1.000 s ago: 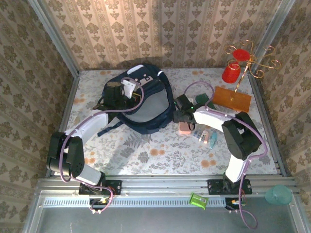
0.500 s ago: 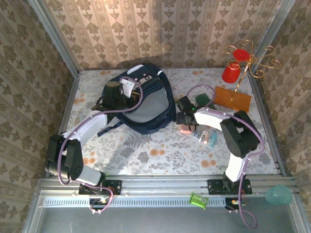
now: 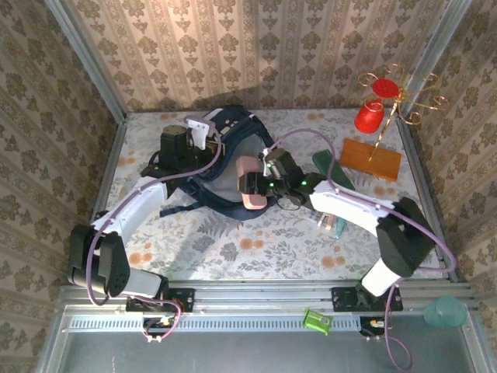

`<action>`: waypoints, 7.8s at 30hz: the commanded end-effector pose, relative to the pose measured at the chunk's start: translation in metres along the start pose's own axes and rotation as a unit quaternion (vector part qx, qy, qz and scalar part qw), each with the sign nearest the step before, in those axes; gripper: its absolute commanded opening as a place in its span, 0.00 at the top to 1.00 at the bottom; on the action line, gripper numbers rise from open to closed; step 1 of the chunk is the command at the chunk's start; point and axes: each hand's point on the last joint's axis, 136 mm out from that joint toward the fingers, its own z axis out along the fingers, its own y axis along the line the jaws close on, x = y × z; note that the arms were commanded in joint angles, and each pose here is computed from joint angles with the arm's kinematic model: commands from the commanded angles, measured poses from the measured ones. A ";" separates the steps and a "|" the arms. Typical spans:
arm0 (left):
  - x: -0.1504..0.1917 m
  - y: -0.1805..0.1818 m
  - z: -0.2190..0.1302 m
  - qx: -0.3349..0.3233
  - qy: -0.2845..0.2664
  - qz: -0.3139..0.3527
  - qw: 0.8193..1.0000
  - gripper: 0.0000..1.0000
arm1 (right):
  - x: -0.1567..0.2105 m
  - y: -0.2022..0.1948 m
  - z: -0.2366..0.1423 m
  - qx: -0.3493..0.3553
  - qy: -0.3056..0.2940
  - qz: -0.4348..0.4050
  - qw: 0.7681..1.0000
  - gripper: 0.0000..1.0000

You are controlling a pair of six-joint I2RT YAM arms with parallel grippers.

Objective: Pack the student bag

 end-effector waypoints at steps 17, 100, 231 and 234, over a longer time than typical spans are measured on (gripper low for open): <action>-0.083 -0.019 -0.048 0.028 -0.109 0.011 0.994 1.00 | -0.105 -0.005 0.086 0.059 -0.117 0.115 0.985 0.14; -0.045 -0.008 -0.017 0.004 -0.075 0.034 0.997 1.00 | -0.038 -0.323 -0.042 0.388 0.157 0.049 0.907 0.04; 0.169 0.122 -0.054 -0.219 0.050 -0.333 0.916 0.11 | 0.050 0.024 0.019 0.011 0.048 -0.144 0.988 0.33; 0.172 0.128 -0.043 -0.214 0.057 -0.339 0.914 0.13 | 0.050 0.025 0.020 0.010 0.048 -0.143 0.989 0.33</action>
